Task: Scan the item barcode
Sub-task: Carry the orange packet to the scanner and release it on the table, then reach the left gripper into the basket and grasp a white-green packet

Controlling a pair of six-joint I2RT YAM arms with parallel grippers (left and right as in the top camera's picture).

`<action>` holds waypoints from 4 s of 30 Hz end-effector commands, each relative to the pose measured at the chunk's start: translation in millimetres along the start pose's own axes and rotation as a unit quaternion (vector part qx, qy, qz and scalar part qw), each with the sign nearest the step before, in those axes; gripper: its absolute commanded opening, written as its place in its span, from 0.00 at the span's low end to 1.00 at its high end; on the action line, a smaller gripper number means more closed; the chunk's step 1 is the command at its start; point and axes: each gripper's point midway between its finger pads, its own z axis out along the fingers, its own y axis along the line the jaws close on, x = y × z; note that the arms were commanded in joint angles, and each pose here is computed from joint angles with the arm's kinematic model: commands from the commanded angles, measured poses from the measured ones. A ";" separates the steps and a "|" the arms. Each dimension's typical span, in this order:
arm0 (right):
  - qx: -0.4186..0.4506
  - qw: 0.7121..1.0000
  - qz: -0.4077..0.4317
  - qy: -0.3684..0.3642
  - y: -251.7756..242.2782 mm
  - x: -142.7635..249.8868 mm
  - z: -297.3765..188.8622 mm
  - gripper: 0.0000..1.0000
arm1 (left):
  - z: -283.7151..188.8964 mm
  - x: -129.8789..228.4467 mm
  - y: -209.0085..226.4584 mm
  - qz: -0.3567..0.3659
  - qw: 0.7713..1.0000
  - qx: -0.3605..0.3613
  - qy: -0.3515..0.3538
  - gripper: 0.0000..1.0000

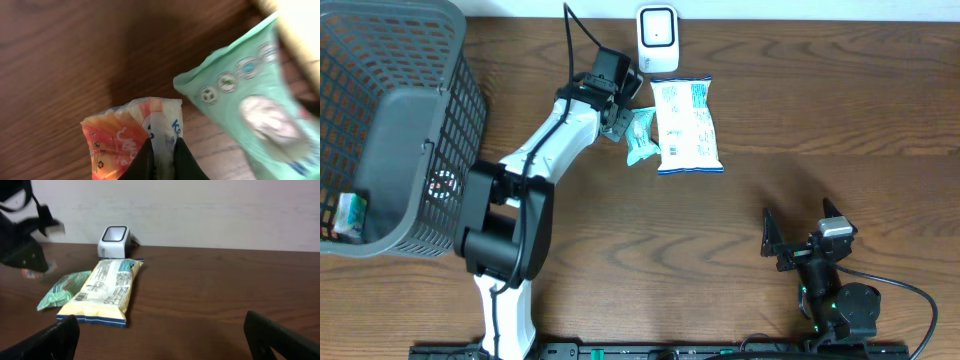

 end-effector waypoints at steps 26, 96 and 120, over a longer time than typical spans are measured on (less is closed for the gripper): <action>-0.006 1.000 0.003 0.000 2.5 0.3 -0.2 0.99 | -149.9 -72.8 108.6 -0.137 0.954 -0.172 -0.206 0.57; -0.006 1.000 0.003 0.000 2.5 0.4 -0.2 0.99 | -112.6 378.7 308.3 -0.433 0.814 -0.273 0.274 0.64; -0.006 1.000 0.003 0.000 2.5 0.4 -0.2 0.99 | -111.2 407.9 305.7 -0.458 0.798 -0.273 0.281 0.63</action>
